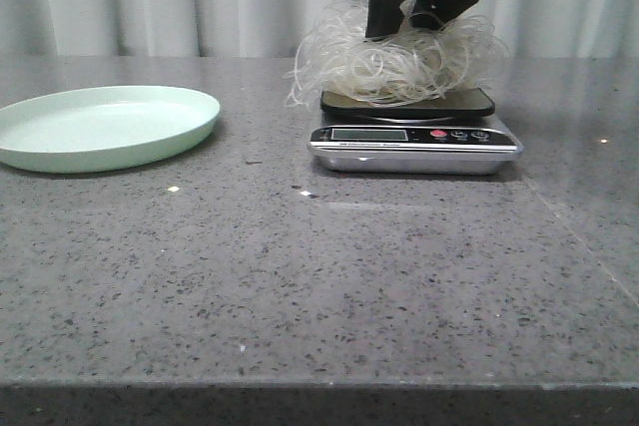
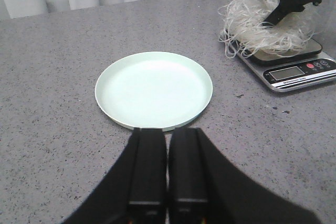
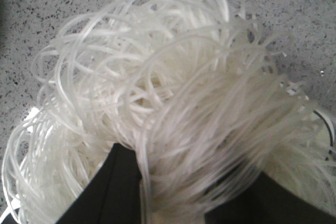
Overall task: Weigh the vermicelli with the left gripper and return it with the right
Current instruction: 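Lower the right gripper onto the vermicelli on the scale and grasp it, then lift the vermicelli with the right gripper and release it onto the green plate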
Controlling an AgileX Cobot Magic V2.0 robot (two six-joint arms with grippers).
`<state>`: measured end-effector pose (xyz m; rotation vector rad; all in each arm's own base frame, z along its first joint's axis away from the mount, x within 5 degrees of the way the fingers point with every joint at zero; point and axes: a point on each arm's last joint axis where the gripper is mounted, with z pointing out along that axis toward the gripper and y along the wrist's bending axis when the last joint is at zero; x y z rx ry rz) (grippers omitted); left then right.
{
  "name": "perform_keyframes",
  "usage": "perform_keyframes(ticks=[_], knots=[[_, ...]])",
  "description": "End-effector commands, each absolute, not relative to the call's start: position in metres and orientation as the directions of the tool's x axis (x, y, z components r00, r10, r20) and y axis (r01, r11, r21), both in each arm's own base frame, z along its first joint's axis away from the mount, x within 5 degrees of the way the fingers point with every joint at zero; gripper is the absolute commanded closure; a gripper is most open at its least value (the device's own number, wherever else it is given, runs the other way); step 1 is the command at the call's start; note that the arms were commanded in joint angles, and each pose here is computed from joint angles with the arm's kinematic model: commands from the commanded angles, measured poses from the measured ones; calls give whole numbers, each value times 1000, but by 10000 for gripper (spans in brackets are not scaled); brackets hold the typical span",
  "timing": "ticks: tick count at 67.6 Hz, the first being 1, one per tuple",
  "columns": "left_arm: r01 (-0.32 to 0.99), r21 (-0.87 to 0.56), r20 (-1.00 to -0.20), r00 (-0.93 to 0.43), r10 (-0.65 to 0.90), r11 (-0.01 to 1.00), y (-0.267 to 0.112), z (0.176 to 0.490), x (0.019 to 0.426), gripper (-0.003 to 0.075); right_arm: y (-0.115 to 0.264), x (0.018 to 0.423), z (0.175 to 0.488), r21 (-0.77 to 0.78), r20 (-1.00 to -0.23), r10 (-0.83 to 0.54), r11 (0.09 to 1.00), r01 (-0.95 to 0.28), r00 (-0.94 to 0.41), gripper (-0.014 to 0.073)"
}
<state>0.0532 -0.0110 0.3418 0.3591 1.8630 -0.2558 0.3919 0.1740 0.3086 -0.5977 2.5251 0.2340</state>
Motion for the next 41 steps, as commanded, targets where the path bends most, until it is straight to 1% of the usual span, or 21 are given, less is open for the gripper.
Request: perform_keyframes(ticks=[1,13,14,15,16,17,18,24,31,41], knots=[[393,-11,-973,-216,81,920,-14,355,54,586,171,387,341,39,-598,-354,884,-467,-719,451],[393,-11,-973,-216,81,920,-14,355,54,586,166,371,398,37,-729,-300,880,-474,-615,451],[393,-11,-973,-216,81,920,-14,355,54,586,165,367,408,38,-750,-289,879,-475,-595,451],[393,-11,-973,-216,81,920,-14,355,54,586,165,367,408,38,-750,-289,879,-475,-595,451],[393,-11,-973,-216,81,920,-14,355,54,586,165,363,417,40,-768,-280,877,-480,-576,451],[393,-11,-973,-216,81,920,-14,355,54,586,165,363,417,40,-768,-280,877,-480,-576,451],[393,-11,-973,-216,81,920,-14,355,54,586,164,360,423,40,-782,-272,876,-481,-560,451],[393,-11,-973,-216,81,920,-14,355,54,586,166,348,442,51,-815,-254,865,-500,-522,451],[393,-11,-973,-216,81,920,-14,355,54,586,178,338,450,71,-828,-250,841,-537,-502,451],[393,-11,-973,-216,81,920,-14,355,54,586,214,324,449,68,-841,-289,783,-619,-458,451]])
